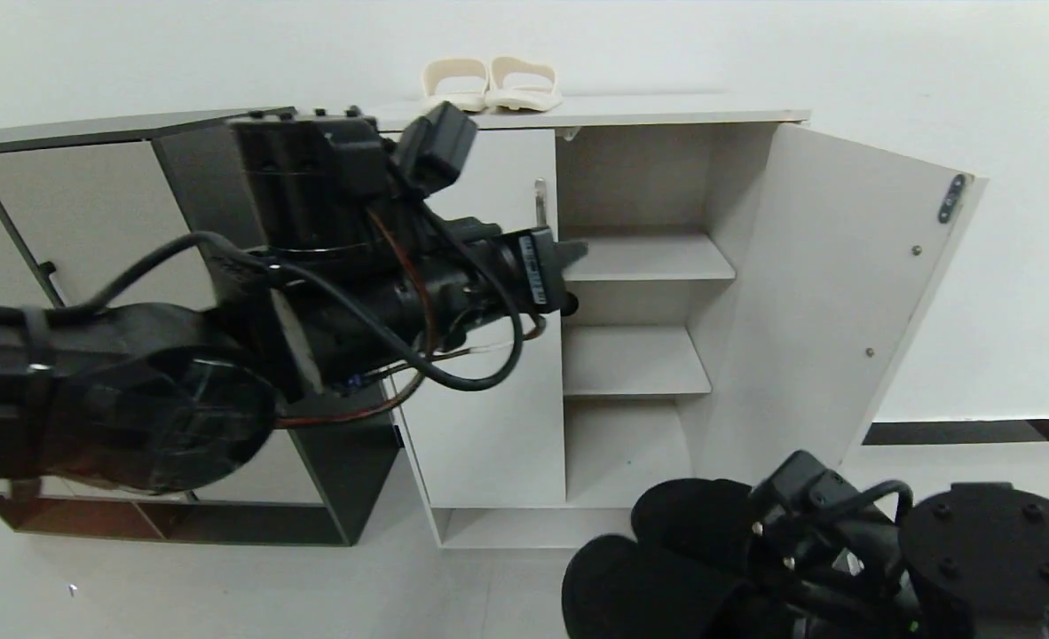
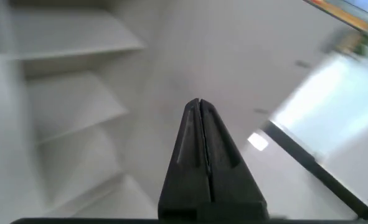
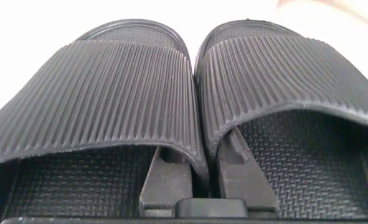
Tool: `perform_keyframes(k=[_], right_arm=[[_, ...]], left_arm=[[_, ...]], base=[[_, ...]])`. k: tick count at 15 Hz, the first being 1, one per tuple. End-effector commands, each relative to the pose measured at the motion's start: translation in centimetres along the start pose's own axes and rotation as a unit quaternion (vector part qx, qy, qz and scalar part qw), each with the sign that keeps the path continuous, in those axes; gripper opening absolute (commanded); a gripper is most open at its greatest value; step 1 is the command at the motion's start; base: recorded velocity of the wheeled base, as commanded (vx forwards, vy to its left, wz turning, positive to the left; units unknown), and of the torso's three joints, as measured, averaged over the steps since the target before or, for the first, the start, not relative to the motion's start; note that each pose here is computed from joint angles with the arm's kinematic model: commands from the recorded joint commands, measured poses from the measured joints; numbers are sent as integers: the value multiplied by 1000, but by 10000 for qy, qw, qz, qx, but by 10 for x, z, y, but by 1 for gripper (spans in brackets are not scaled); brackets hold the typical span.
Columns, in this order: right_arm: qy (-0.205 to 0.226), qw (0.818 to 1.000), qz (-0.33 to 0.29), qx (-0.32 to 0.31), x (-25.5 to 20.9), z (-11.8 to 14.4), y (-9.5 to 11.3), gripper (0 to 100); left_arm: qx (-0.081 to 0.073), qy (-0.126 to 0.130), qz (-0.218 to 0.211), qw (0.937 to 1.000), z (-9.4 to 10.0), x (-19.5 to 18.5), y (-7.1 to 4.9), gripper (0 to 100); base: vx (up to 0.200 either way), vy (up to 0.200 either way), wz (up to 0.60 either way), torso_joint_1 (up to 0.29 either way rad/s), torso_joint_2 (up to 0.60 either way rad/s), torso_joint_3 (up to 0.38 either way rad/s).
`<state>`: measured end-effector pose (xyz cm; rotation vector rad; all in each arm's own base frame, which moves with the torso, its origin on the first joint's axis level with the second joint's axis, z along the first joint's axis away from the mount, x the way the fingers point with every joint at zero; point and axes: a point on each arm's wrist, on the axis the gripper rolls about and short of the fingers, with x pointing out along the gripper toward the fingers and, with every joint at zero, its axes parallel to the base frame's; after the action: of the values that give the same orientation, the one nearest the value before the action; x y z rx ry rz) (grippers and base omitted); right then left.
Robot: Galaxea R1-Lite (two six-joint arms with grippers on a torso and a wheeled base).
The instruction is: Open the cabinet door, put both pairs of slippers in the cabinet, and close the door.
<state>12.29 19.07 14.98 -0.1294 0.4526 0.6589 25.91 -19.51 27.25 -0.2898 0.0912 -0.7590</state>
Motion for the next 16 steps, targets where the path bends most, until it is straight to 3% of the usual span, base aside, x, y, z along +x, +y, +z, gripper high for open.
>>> perform_keyframes(k=[1, 2, 4, 5, 6, 7, 8, 9, 10, 11, 12, 13, 15, 16], right_arm=[[-82, 9959, -862, 274, 33, 2, 0, 0], [-280, 9856, -1620, 405, 50, 11, -5, 0], [-433, 9695, -2325, 637, 68, 19, -13, 0], [-469, 9647, -2496, 697, 73, 20, -15, 0], [-504, 9614, -2606, 728, 77, 22, -16, 0], [-529, 9596, -2659, 747, 80, 23, -16, 0], [-515, 9593, -2676, 746, 80, 23, -17, 0], [-497, 9586, -2700, 752, 81, 22, -18, 0], [-472, 9585, -2713, 738, 81, 20, -19, 0], [-470, 9587, -2706, 738, 81, 20, -19, 0], [-463, 9587, -2707, 734, 81, 20, -19, 0], [-455, 9590, -2702, 720, 81, 19, -18, 0], [-416, 9595, -2696, 704, 81, 17, -18, 0], [-409, 9605, -2661, 702, 81, 16, -18, 0]], left_arm=[[452, -293, 1128, 9922, 27, -79, 15, 0], [902, -313, 2229, 9702, 23, -135, 13, 0], [904, -401, 3063, 9468, 1, -200, 5, 0], [919, -361, 3586, 9283, -15, -232, 3, 0], [932, -370, 4102, 9064, -33, -264, 4, 0], [1019, -356, 4646, 8789, -53, -290, 6, 0], [1087, -340, 4856, 8667, -62, -300, 6, 0], [1123, -445, 5264, 8416, -85, -318, 5, 0], [1208, -528, 5656, 8141, -127, -337, 5, 0], [1236, -544, 5804, 8030, -144, -341, 6, 0], [1330, -741, 5863, 7957, -175, -349, 7, 0], [1493, -854, 5664, 8060, -189, -352, 7, 0], [1418, -873, 5391, 8256, -191, -350, 8, 0], [1490, -766, 4659, 8688, -191, -347, 6, 0]], base=[[0, 0, 0, 0, 0, 0], [0, 0, 0, 0, 0, 0], [0, 0, 0, 0, 0, 0], [0, 0, 0, 0, 0, 0], [0, 0, 0, 0, 0, 0], [0, 0, 0, 0, 0, 0], [0, 0, 0, 0, 0, 0], [0, 0, 0, 0, 0, 0], [0, 0, 0, 0, 0, 0], [0, 0, 0, 0, 0, 0], [0, 0, 0, 0, 0, 0], [0, 0, 0, 0, 0, 0], [0, 0, 0, 0, 0, 0], [0, 0, 0, 0, 0, 0]])
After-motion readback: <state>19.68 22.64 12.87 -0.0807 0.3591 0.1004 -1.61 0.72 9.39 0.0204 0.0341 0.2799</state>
